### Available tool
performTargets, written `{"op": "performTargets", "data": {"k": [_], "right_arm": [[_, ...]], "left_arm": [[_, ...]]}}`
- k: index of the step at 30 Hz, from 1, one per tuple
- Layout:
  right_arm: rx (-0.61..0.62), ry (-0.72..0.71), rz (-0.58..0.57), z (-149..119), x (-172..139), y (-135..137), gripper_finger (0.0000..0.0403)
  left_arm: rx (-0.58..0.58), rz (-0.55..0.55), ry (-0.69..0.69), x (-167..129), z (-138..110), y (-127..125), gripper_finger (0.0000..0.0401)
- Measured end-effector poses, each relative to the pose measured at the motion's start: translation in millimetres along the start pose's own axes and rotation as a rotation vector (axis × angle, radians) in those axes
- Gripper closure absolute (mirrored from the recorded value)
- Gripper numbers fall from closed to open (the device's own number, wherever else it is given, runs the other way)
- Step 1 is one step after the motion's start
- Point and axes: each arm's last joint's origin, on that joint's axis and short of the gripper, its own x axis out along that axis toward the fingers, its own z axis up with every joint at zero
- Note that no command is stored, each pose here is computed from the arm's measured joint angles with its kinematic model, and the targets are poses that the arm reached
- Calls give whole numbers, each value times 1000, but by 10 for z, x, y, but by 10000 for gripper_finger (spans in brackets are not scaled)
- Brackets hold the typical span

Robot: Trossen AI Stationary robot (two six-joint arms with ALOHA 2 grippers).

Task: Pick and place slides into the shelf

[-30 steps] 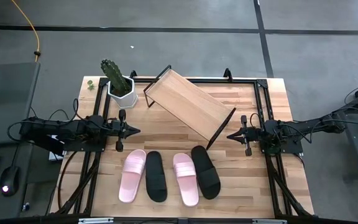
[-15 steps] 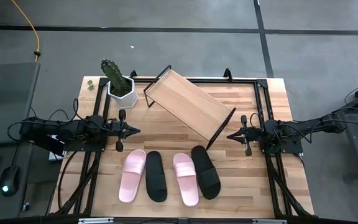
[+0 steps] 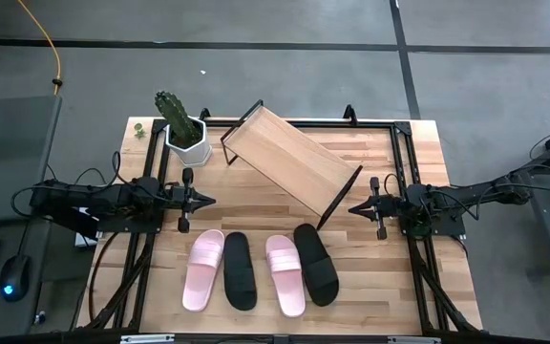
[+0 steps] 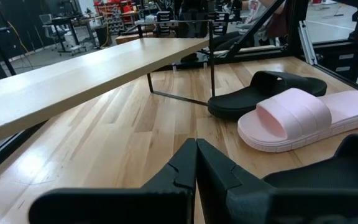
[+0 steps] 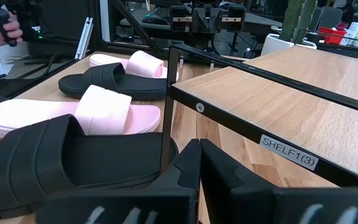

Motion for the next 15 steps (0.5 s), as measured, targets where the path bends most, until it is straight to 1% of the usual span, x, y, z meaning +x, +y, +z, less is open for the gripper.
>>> {"op": "performTargets", "data": {"k": [6, 10, 15], "right_arm": [[0, 0, 0, 1, 0, 0, 402], [0, 0, 0, 0, 0, 0, 402], [0, 0, 0, 0, 0, 0, 402]], "left_arm": [[-1, 16, -4, 0, 5, 5, 400], [-5, -14, -7, 0, 6, -4, 400], [-5, -17, -7, 0, 5, -5, 400]]}}
